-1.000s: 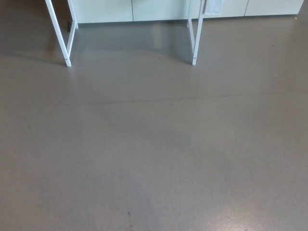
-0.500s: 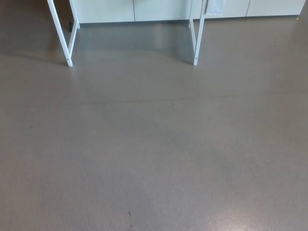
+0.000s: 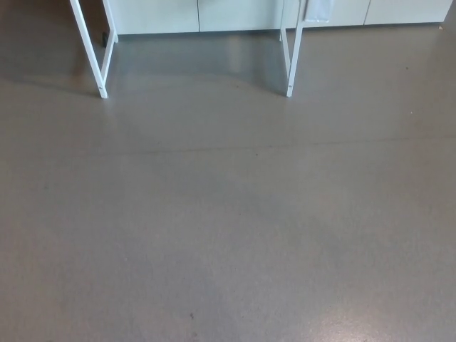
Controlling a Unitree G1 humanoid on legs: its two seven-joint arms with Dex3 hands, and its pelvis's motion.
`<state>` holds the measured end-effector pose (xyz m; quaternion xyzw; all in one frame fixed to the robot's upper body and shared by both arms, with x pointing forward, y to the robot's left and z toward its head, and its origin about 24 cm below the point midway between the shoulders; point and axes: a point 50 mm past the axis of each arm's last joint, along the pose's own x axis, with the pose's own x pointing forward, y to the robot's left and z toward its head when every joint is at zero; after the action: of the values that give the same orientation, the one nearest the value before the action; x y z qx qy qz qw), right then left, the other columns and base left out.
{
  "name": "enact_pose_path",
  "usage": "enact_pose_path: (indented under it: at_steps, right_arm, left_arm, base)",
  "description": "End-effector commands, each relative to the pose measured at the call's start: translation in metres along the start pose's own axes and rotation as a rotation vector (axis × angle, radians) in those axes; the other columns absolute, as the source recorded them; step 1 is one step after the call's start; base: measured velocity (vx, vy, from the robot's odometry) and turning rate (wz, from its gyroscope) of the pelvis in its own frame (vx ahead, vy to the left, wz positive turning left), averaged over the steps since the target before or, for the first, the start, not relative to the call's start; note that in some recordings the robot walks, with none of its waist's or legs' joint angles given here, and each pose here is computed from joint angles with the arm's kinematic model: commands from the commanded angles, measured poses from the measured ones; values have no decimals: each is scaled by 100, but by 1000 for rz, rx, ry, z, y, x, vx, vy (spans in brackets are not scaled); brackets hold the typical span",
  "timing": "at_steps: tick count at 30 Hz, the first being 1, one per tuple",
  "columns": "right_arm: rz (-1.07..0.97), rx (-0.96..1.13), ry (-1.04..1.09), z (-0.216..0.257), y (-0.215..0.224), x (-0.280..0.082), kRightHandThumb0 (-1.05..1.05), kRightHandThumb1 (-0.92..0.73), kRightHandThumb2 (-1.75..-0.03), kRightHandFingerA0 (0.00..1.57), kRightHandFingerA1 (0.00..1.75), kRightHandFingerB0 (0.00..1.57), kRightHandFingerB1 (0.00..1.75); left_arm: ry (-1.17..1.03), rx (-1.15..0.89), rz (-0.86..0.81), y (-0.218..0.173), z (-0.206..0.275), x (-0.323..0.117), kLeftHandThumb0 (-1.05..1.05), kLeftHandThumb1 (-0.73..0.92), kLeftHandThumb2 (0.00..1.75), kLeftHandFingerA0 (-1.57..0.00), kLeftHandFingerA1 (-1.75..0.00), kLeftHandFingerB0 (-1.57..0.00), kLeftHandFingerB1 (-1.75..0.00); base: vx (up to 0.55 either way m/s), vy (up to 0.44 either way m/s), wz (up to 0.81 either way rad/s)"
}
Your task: The robot walks towards a desk on which a file tray is kept in the middle and a cube is kept to its right. The robot lifts the cube using its right hand and places it on the file tray.
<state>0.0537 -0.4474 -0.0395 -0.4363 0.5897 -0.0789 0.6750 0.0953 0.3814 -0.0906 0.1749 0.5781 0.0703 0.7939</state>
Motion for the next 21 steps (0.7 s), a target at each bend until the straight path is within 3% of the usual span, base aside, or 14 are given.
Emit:
enact_pose_path:
  at_steps: [1,3,4,7,8,9,10,11,14,15,17,20,21]
  right_arm:
    - [-4,76,7,-1,-5,0,-80,-71,-61,59,66,1,27]
    - [-11,68,10,-1,-5,0,-81,-71,-62,54,69,1,27]
    - [-5,52,17,-1,-5,0,-88,-60,-97,59,77,2,21]
    - [-8,25,-3,-3,-6,-1,-80,-59,-96,47,67,1,23]
    - [0,35,-5,-3,-7,-1,-81,-73,-62,53,61,0,25]
    - [14,75,-2,-2,-8,-1,-79,-55,-92,48,66,4,26]
    - [7,74,1,-2,-8,-1,-79,-71,-62,57,54,4,26]
    - [2,51,13,-2,-8,0,-82,-58,-96,60,69,3,27]
    - [-8,79,0,-2,-7,0,-82,-56,-93,68,74,3,30]
    - [1,49,10,1,-9,0,-85,-60,-98,62,69,0,24]
    - [-3,74,0,0,-9,0,-80,-57,-94,50,65,3,26]
    - [1,69,5,0,-8,0,-84,-57,-94,52,67,4,26]
    - [3,53,3,1,-9,0,-92,-63,-97,58,71,7,18]
  left_arm:
    - [-18,-4,14,6,1,-2,-49,25,100,-45,-82,-43,-77]
    - [-11,15,15,6,1,-2,-50,26,100,-46,-82,-44,-77]
    - [-9,11,11,7,2,-2,-49,27,100,-46,-82,-42,-76]
    - [-28,5,7,7,2,-3,-51,27,103,-46,-83,-44,-77]
    - [-29,9,8,7,2,-3,-52,27,102,-48,-83,-45,-77]
    - [-27,5,12,7,1,-3,-52,25,100,-46,-82,-45,-77]
    - [-25,4,15,7,1,-2,-51,26,101,-46,-82,-43,-77]
    - [-24,10,14,7,1,-2,-52,26,102,-45,-81,-42,-76]
    - [-34,22,8,7,1,-3,-54,25,101,-45,-81,-42,-76]
    - [-27,6,11,7,3,-2,-53,25,100,-44,-81,-43,-76]
    - [-31,-4,5,7,3,-2,-52,25,100,-44,-81,-43,-76]
    - [-23,11,13,7,3,-2,-52,25,99,-46,-82,-43,-76]
    - [-29,-20,5,7,3,-2,-48,25,101,-44,-82,-42,-77]
  base:
    - [0,0,0]
    - [0,0,0]
    - [0,0,0]
    - [86,14,-8]
    - [29,0,12]
    - [-168,4,6]
    - [-174,-1,45]
    - [-181,2,-8]
    - [-45,1,-4]
    - [60,72,-6]
    - [37,121,-7]
    - [199,228,-20]
    - [558,300,-69]
